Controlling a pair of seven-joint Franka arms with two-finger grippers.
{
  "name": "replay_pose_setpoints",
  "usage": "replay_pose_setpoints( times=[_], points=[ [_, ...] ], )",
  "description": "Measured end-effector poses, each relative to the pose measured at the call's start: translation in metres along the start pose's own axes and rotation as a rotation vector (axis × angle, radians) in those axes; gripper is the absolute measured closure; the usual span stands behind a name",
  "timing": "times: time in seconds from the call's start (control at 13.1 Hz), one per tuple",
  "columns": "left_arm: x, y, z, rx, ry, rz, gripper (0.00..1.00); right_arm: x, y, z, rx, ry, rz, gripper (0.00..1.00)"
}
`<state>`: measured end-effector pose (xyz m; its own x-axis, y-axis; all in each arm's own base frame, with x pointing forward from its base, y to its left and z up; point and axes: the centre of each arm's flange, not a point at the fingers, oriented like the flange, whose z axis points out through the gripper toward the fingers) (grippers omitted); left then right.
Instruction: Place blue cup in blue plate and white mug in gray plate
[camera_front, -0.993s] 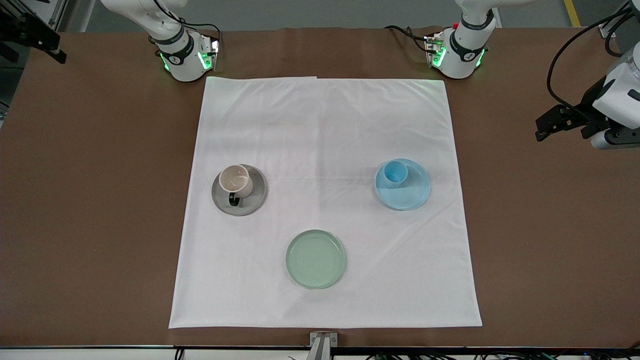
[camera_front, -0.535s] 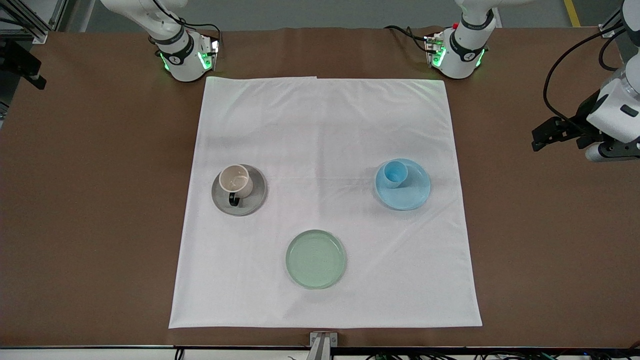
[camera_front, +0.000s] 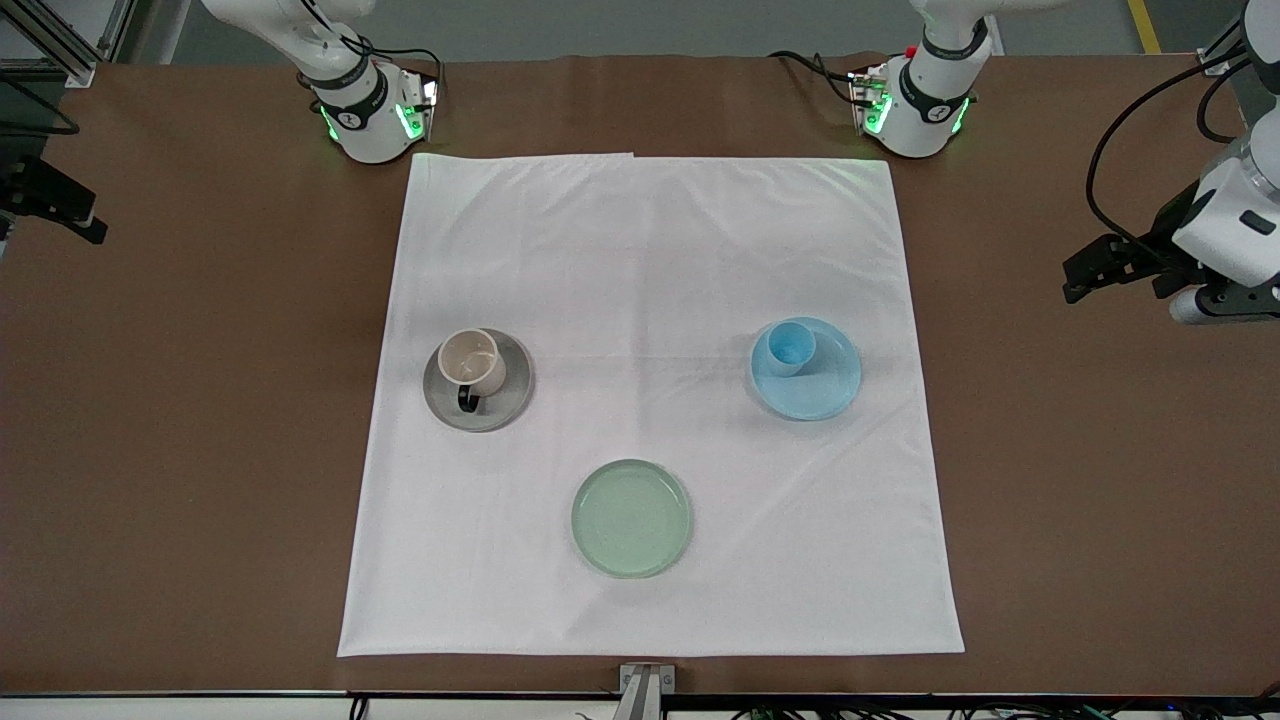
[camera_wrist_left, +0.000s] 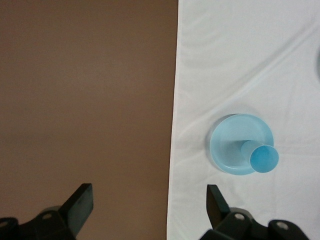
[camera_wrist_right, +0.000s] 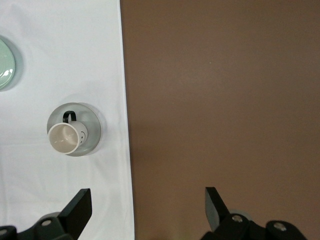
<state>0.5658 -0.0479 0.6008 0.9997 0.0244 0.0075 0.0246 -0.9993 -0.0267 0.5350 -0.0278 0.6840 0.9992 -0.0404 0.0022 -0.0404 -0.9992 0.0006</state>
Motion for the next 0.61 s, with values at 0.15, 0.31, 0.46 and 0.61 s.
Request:
replay_pose_setpoints(
  times=[0.15, 0.31, 0.46, 0.61],
  points=[
    [0.000, 0.000, -0.001, 0.000, 0.002, 0.000, 0.00, 0.001, 0.003, 0.002, 0.021, -0.005, 0.007, 0.00],
    [0.000, 0.000, -0.001, 0.000, 0.002, 0.000, 0.00, 0.003, 0.002, 0.005, 0.024, -0.009, 0.006, 0.00],
    [0.000, 0.000, -0.001, 0.000, 0.003, 0.000, 0.00, 0.005, 0.002, 0.009, 0.024, -0.016, 0.006, 0.00],
    [0.000, 0.000, -0.002, 0.000, 0.004, -0.001, 0.00, 0.009, 0.002, 0.014, 0.023, -0.026, 0.006, 0.00]
  ],
)
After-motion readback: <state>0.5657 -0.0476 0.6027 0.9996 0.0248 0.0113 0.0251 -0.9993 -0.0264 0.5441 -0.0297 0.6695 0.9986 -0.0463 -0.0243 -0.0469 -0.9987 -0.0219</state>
